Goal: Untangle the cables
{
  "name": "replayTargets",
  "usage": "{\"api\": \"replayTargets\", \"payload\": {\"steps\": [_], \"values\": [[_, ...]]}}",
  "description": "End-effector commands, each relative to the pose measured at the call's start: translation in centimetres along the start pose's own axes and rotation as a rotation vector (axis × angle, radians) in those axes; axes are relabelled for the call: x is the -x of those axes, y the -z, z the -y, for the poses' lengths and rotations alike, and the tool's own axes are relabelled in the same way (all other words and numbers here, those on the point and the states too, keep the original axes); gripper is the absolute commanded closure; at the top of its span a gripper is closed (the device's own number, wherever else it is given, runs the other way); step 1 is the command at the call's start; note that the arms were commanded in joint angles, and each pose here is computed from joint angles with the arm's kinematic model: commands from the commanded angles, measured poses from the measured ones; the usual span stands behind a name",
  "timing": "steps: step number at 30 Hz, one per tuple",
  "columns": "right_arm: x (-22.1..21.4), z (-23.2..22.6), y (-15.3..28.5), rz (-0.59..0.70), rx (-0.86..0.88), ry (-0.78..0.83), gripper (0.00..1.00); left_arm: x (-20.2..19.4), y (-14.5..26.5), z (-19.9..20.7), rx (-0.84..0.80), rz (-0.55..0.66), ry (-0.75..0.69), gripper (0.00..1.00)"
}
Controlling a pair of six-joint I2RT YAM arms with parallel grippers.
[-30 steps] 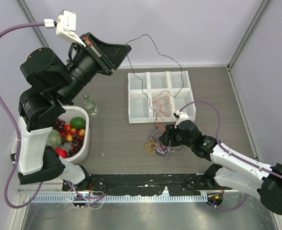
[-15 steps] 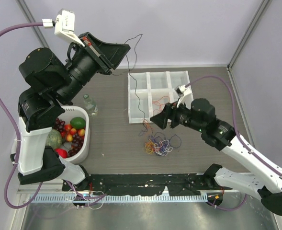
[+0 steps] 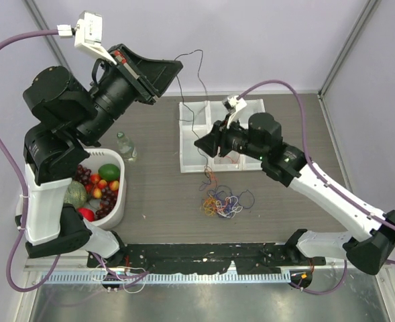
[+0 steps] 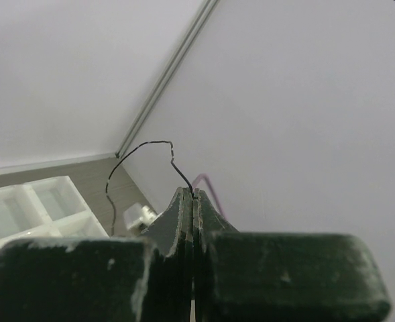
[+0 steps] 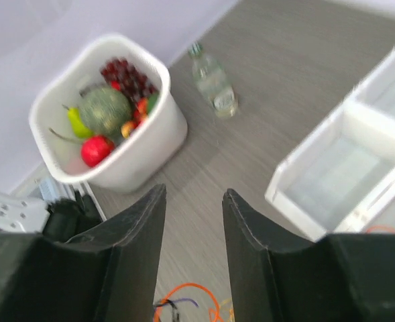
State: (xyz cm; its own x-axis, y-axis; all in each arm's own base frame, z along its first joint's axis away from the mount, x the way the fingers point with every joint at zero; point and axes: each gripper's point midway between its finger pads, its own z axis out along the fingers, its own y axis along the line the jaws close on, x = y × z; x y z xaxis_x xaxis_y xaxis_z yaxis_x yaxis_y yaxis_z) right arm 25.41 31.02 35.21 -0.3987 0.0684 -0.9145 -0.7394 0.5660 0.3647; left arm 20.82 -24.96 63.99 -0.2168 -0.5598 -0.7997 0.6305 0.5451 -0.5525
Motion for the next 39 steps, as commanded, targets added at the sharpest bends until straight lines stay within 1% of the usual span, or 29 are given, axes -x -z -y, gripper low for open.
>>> {"api": "replayTargets", "payload": {"steps": [1, 2, 3, 4, 5, 6, 9, 11, 14, 15, 16, 17, 18, 19, 20, 21, 22, 25, 27, 31, 34, 36, 39], "values": [[-6.5, 2.1, -2.2, -0.013, -0.006, -0.1, 0.59, 3.0, 1.0, 1.9, -0.075, 0.086, 0.005, 1.0], [-12.0, 3.6, -2.4, -0.096, -0.026, -0.136, 0.61, 3.6, 1.2, 2.1, -0.084, 0.105, 0.005, 1.0], [-13.1, 3.8, -2.7, -0.096, -0.021, -0.169, 0.65, 4.4, 1.4, 2.3, -0.089, 0.129, -0.001, 1.0], [-16.9, 5.4, -2.3, -0.163, -0.085, -0.198, 0.67, 5.1, 1.7, 2.5, -0.094, 0.152, -0.007, 1.0], [-18.1, 6.0, -1.9, -0.178, -0.112, -0.223, 0.66, 6.0, 2.1, 2.6, -0.093, 0.179, -0.019, 1.0], [-20.5, 7.2, -0.9, -0.204, -0.161, -0.232, 0.64, 6.8, 2.5, 2.6, -0.09, 0.206, -0.03, 1.0], [-22.9, 9.2, 1.1, -0.231, -0.267, -0.239, 0.57, 8.5, 3.5, 1.8, -0.046, 0.267, -0.061, 1.0], [-23.4, 9.9, 2.1, -0.241, -0.315, -0.234, 0.56, 8.5, 3.7, 1.4, -0.027, 0.274, -0.08, 1.0], [-22.5, 9.9, 3.3, -0.241, -0.343, -0.228, 0.53, 7.8, 3.4, 0.9, -0.008, 0.25, -0.088, 1.0], [-21.1, 9.4, 3.2, -0.216, -0.333, -0.222, 0.5, 7.7, 3.4, 0.8, -0.006, 0.245, -0.085, 1.0], [-20.5, 9.1, 3.7, -0.22, -0.319, -0.196, 0.47, 7.5, 3.3, 0.8, -0.006, 0.238, -0.086, 1.0], [-18.4, 8.1, 3.6, -0.187, -0.288, -0.182, 0.44, 7.4, 3.1, 0.8, -0.008, 0.234, -0.085, 1.0], [-17.6, 7.7, 4.0, -0.182, -0.278, -0.167, 0.38, 7.3, 3.1, 0.9, -0.01, 0.232, -0.085, 1.0], [-15.4, 6.7, 4.1, -0.148, -0.249, -0.147, 0.36, 7.2, 3.1, 0.8, -0.008, 0.231, -0.086, 1.0], [-15.0, 6.5, 4.4, -0.16, -0.246, -0.129, 0.33, 7.2, 3.1, 0.8, -0.008, 0.229, -0.089, 1.0], [-13.0, 5.3, 4.4, -0.136, -0.202, -0.11, 0.32, 7.1, 2.9, 0.8, -0.006, 0.225, -0.093, 1.0], [-12.2, 4.6, 4.5, -0.14, -0.174, -0.084, 0.31, 7.0, 2.9, 0.8, -0.007, 0.223, -0.09, 1.0], [-9.9, 1.7, 4.3, -0.154, -0.041, -0.05, 0.31, 7.0, 2.9, 0.9, -0.013, 0.22, -0.089, 1.0], [-9.6, 0.6, 4.2, -0.158, 0.022, -0.016, 0.32, 6.9, 2.8, 0.8, -0.01, 0.218, -0.09, 1.0], [-8.8, -0.1, 3.8, -0.136, 0.065, 0.0, 0.32, 7.0, 3.0, 0.9, -0.014, 0.223, -0.084, 1.0], [-7.8, -1.3, 3.4, -0.119, 0.116, 0.002, 0.35, 7.1, 3.1, 0.9, -0.014, 0.225, -0.081, 1.0], [-8.1, -1.6, 2.9, -0.133, 0.132, -0.002, 0.37, 7.0, 3.0, 1.0, -0.017, 0.224, -0.082, 1.0], [-8.4, -1.8, 2.2, -0.135, 0.135, 0.006, 0.37, 7.0, 3.0, 1.0, -0.02, 0.222, -0.078, 1.0]]}}
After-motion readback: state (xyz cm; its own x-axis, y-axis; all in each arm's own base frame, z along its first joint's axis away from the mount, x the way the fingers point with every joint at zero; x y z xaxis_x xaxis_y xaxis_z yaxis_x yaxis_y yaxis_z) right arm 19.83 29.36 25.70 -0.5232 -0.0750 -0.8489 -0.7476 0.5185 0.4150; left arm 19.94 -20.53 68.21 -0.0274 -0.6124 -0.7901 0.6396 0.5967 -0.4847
